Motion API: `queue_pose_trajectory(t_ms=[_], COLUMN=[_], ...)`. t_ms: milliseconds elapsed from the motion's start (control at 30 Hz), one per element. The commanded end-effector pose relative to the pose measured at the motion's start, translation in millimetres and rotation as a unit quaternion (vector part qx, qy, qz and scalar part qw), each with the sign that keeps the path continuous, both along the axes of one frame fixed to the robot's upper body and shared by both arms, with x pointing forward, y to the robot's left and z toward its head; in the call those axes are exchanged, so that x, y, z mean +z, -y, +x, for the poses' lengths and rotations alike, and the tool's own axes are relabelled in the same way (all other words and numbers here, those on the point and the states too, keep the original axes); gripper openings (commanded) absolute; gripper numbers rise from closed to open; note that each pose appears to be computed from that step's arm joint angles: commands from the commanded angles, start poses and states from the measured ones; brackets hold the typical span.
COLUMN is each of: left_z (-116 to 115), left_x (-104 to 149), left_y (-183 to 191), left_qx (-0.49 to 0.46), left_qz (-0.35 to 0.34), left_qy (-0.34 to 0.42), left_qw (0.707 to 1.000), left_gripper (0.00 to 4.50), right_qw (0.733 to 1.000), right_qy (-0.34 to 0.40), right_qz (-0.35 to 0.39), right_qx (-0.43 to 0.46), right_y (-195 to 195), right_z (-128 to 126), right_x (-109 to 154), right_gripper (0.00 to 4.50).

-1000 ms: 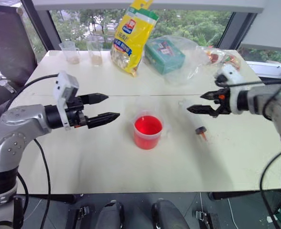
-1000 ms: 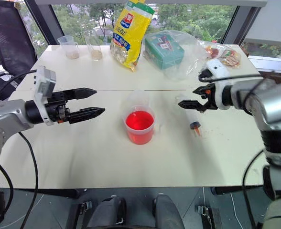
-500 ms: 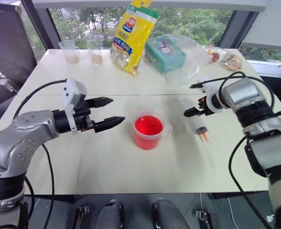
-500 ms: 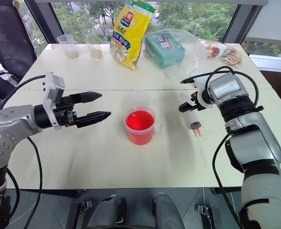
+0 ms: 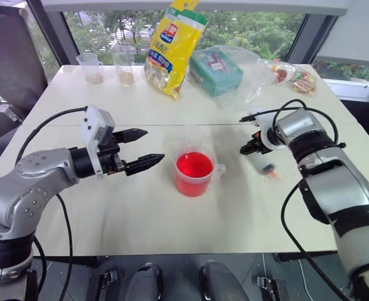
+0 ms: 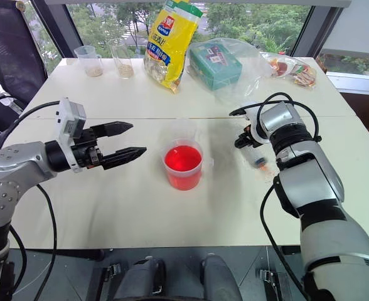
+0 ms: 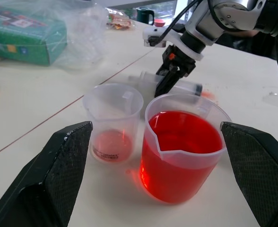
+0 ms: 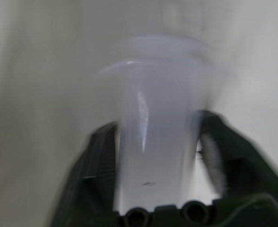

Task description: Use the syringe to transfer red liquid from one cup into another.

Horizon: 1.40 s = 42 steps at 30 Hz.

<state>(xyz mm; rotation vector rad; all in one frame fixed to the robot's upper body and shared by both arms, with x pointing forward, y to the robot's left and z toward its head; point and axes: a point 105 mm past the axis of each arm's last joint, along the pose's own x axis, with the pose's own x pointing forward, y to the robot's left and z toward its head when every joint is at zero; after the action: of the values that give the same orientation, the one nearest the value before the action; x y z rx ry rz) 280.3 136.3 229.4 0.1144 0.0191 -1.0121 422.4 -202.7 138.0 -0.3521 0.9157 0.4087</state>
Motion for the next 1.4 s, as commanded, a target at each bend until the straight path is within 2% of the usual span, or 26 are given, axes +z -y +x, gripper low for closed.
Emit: queue_pose_trajectory(t_ms=[33, 133, 233, 300, 333, 400, 433, 533, 567, 667, 733, 900, 1133, 1400], left_z=[-2.9, -1.4, 0.7, 2.3, 3.6, 6.1, 6.8, 9.9, 11.2, 15.9, 19.1, 26.2, 27.2, 25.2], left_x=[14.6, 16.0, 19.2, 22.2, 25.2, 31.3, 32.9, 36.9, 37.9, 40.5, 42.9, 52.3, 60.1, 74.2], left_y=[0.8, 0.2, -1.1, -2.2, -2.7, -3.2, -3.4, -2.2, -2.0, -0.6, 1.3, 7.7, 25.6, 38.7], left_qx=[-0.004, -0.005, -0.005, -0.005, -0.005, -0.008, -0.009, -0.017, -0.02, -0.031, -0.041, -0.063, -0.099, -0.127], left_qz=[-0.006, -0.006, -0.006, -0.008, -0.011, -0.017, -0.018, -0.017, -0.016, -0.015, -0.015, -0.02, -0.022, -0.039], left_qy=[0.037, 0.039, 0.041, 0.044, 0.047, 0.05, 0.051, 0.052, 0.052, 0.051, 0.05, 0.054, 0.059, 0.068], left_qw=[0.999, 0.999, 0.999, 0.999, 0.999, 0.999, 0.999, 0.998, 0.998, 0.998, 0.998, 0.996, 0.993, 0.989], left_gripper=[4.5, 4.5, 4.5, 4.5, 4.5, 4.5, 4.5, 4.5, 4.5, 4.5, 4.5, 4.5, 4.5, 4.5], right_qw=[1.0, 1.0, 0.999, 0.993, 0.982, 0.943, 0.929, 0.843, 0.815, 0.76, 0.731, 0.711, 0.723, 0.742], right_qy=[-0.002, -0.002, 0.039, 0.107, 0.164, 0.288, 0.324, 0.469, 0.497, 0.521, 0.522, 0.505, 0.484, 0.468], right_qz=[0.006, 0.014, 0.025, 0.05, 0.082, 0.122, 0.132, 0.2, 0.232, 0.31, 0.356, 0.392, 0.398, 0.387], right_qx=[0.003, -0.001, -0.006, 0.021, 0.052, 0.109, 0.122, 0.171, 0.187, 0.235, 0.257, 0.292, 0.291, 0.285], right_y=[-4.4, -6.5, -4.7, -12.2, -21.7, -35.8, -38.8, -55.5, -60.0, -75.4, -86.6, -114.7, -145.0, -152.0], right_z=[0.6, 0.2, 5.3, 11.6, 11.9, 1.8, -4.6, -41.2, -56.8, -98.2, -119.5, -138.5, -127.1, -123.2], right_x=[2.1, 6.8, 28.3, 53.6, 75.3, 118.8, 130.1, 177.2, 188.3, 201.0, 202.8, 181.4, 132.5, 94.6], right_gripper=[1.33, 1.33, 1.33, 1.33, 1.33, 1.33, 1.33, 1.33, 1.33, 1.33, 1.33, 1.33, 1.33, 1.33])
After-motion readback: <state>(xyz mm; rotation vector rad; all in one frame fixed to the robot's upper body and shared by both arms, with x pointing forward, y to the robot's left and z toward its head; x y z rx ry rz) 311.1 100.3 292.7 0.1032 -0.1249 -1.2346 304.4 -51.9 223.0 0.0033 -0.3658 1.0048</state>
